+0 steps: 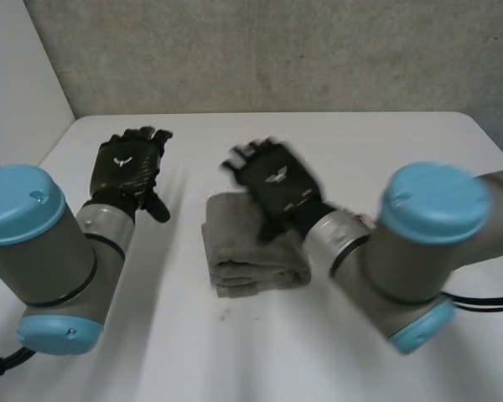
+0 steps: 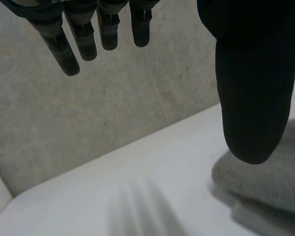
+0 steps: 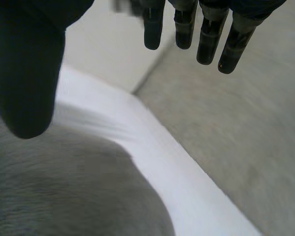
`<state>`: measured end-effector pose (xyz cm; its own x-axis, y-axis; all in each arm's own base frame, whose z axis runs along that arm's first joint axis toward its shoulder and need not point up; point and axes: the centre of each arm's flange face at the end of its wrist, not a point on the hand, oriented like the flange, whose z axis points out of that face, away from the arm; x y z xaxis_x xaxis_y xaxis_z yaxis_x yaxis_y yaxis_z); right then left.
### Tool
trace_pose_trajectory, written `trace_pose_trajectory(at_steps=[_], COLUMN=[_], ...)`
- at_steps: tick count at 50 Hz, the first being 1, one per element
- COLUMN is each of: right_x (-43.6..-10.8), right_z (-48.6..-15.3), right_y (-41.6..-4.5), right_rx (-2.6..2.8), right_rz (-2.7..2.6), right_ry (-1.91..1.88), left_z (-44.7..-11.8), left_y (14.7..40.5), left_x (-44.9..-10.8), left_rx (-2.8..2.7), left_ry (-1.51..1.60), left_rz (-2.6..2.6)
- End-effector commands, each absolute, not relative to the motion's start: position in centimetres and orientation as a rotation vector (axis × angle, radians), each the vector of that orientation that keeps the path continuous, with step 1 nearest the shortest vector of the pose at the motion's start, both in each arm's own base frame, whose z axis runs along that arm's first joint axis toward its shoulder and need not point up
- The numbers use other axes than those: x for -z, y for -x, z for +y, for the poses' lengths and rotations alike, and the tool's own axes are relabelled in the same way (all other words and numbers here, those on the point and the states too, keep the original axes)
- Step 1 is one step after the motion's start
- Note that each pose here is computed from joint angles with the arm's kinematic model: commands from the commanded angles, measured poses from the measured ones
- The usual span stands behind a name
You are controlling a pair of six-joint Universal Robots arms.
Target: Fold the towel.
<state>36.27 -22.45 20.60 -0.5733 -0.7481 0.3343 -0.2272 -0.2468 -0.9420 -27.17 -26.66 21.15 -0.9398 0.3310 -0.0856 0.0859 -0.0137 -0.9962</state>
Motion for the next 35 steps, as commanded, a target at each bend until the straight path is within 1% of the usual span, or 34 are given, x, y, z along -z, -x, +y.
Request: trace_pose_trajectory(at_steps=[1,2,3,4,5,6,8,9,11,12,13,14,15,16,17,19,23,24,25,26,27,28,30,31,33,34,35], right_x=[-22.2,-21.8,-21.2,-21.2,-20.1,-20.1,-17.9,-17.9,-15.8,-15.8,-14.6,-13.7,-13.7,-12.9,-12.9,-11.8,-12.2,-12.9,-14.3,-14.3,-16.1,-16.2,-19.9,-20.0,-23.4,-23.4,-25.2], right_z=[-26.0,-26.2,-26.4,-26.4,-26.7,-26.7,-27.8,-27.8,-28.3,-28.3,-28.6,-28.9,-28.9,-29.0,-29.0,-29.2,-29.4,-29.8,-30.0,-30.0,-30.1,-30.1,-30.0,-30.0,-30.0,-30.0,-30.2], right_y=[-31.8,-31.6,-31.8,-31.8,-32.1,-32.1,-32.6,-32.6,-33.0,-33.0,-33.1,-33.2,-33.2,-33.3,-33.3,-33.3,-33.0,-32.6,-32.4,-32.4,-32.2,-32.2,-31.8,-31.8,-31.2,-31.2,-30.4], right_rx=[1.688,1.640,1.608,1.607,1.562,1.562,1.494,1.494,1.424,1.423,1.385,1.357,1.356,1.326,1.326,1.277,1.286,1.309,1.351,1.352,1.405,1.406,1.518,1.518,1.643,1.644,1.717], right_rz=[1.844,1.867,1.874,1.874,1.893,1.893,1.939,1.939,1.997,1.998,2.030,2.056,2.056,2.081,2.081,2.134,2.156,2.160,2.143,2.142,2.115,2.114,2.052,2.052,2.001,2.001,1.984], right_ry=[0.682,0.666,0.678,0.679,0.691,0.691,0.698,0.698,0.701,0.701,0.701,0.702,0.702,0.705,0.705,0.735,0.785,0.786,0.779,0.779,0.769,0.769,0.742,0.742,0.700,0.700,0.668], left_z=[-25.9,-25.7,-25.7,-25.5,-25.1,-25.1,-25.0,-25.0,-24.9,-24.9,-24.9,-24.9,-25.1,-25.3,-25.3,-25.8,-25.7,-25.5,-25.5,-25.6,-25.7,-25.7,-25.7,-25.7,-25.6,-25.6,-25.6], left_y=[30.2,30.9,30.9,31.6,32.2,32.2,32.5,32.5,32.4,32.4,32.2,32.2,31.8,31.4,31.4,30.4,29.8,29.7,29.7,29.7,29.8,29.8,29.9,29.9,30.2,30.2,30.1], left_x=[-22.7,-22.5,-22.5,-22.0,-21.2,-21.2,-18.9,-18.9,-16.2,-16.2,-14.8,-14.8,-13.4,-12.1,-12.1,-10.5,-10.0,-10.3,-10.3,-11.3,-12.9,-12.9,-16.8,-16.8,-21.4,-21.5,-23.7], left_rx=[-2.048,-2.012,-2.011,-1.966,-1.911,-1.910,-1.810,-1.810,-1.720,-1.719,-1.677,-1.676,-1.642,-1.604,-1.603,-1.549,-1.499,-1.486,-1.486,-1.502,-1.542,-1.542,-1.644,-1.645,-1.763,-1.763,-1.819], left_ry=[0.470,0.477,0.477,0.483,0.491,0.491,0.497,0.497,0.509,0.510,0.519,0.520,0.519,0.525,0.525,0.530,0.532,0.534,0.534,0.530,0.521,0.521,0.496,0.496,0.468,0.468,0.442], left_rz=[-1.939,-1.918,-1.918,-1.908,-1.913,-1.913,-1.991,-1.991,-2.092,-2.093,-2.143,-2.144,-2.197,-2.246,-2.246,-2.332,-2.387,-2.396,-2.396,-2.382,-2.347,-2.346,-2.242,-2.242,-2.104,-2.104,-2.041])
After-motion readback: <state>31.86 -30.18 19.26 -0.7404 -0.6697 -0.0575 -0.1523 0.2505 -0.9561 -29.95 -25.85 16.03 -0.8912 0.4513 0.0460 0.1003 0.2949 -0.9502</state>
